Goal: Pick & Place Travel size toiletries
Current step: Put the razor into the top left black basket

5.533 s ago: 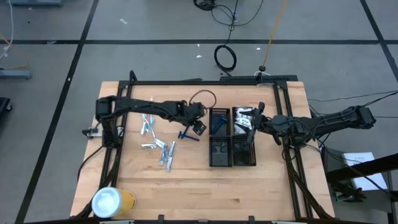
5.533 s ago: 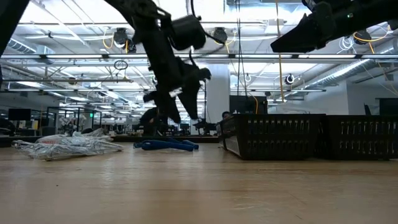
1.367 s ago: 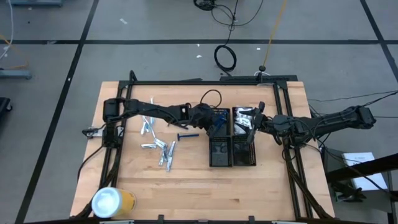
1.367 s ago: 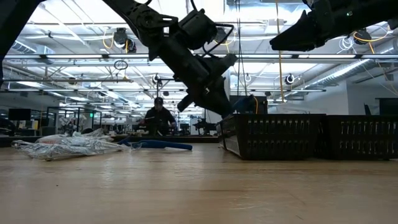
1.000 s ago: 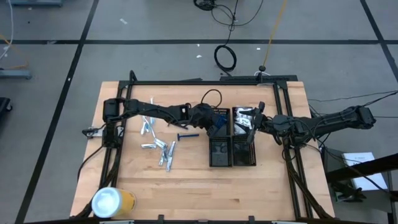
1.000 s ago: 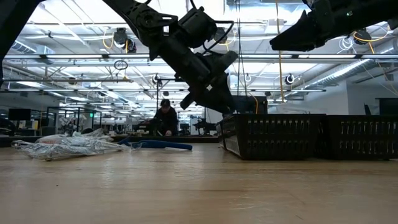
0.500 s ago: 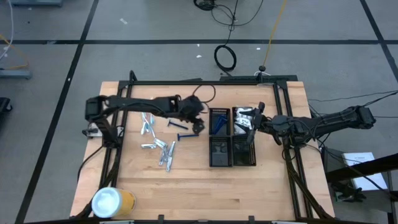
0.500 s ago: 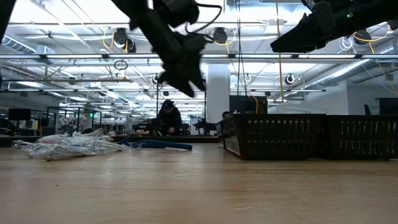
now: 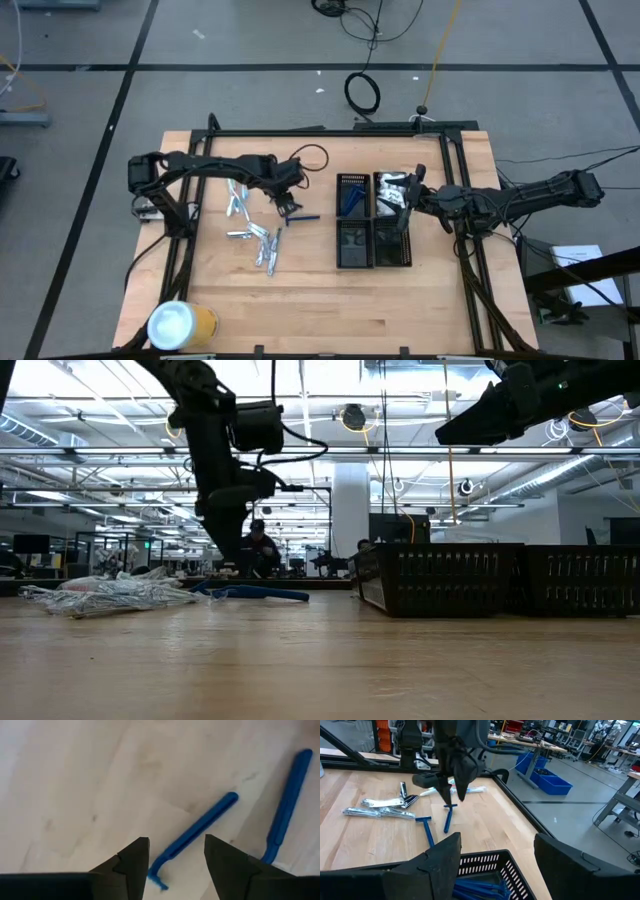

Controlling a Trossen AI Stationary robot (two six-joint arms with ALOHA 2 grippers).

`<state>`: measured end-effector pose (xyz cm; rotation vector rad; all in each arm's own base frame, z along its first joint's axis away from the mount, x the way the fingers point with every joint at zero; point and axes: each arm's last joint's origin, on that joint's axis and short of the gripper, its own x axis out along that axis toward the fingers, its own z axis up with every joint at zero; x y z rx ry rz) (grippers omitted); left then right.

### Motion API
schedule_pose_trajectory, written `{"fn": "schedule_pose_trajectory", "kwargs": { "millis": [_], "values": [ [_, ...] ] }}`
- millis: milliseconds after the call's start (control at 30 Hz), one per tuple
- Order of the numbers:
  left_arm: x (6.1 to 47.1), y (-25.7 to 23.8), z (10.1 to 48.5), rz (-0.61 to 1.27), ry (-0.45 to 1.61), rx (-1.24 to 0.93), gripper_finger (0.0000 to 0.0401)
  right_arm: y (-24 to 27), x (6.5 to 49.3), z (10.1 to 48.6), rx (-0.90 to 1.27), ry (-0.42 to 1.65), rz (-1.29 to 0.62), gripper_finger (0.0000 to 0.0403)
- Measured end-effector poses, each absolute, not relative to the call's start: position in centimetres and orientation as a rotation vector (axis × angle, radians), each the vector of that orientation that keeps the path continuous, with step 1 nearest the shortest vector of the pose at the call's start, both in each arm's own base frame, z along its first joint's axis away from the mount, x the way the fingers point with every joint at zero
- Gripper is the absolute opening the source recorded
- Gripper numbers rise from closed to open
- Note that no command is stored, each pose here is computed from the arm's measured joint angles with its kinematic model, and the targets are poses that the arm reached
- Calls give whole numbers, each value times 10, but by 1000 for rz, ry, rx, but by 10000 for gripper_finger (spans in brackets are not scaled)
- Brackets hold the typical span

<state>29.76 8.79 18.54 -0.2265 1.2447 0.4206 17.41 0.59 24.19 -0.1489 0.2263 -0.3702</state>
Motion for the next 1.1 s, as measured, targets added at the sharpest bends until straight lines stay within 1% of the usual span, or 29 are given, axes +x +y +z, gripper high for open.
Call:
{"fn": "schedule_pose_trajectory", "kwargs": {
  "millis": [267, 400, 900, 1000, 1100],
  "values": [
    [291, 85, 165, 295, 1250, -104, 177, 6, 174, 242, -150, 226, -370, 238],
    [290, 81, 154, 243, 1211, -28, 177, 6, 174, 242, -150, 226, -370, 238],
    [283, 77, 132, 234, 1271, -61, 175, 6, 174, 242, -147, 225, -369, 238],
    [284, 77, 125, 205, 1289, -85, 167, 6, 174, 242, -147, 223, -369, 238],
    [284, 77, 123, 197, 1294, -96, 151, 6, 174, 242, -146, 223, -369, 238]
  ]
}}
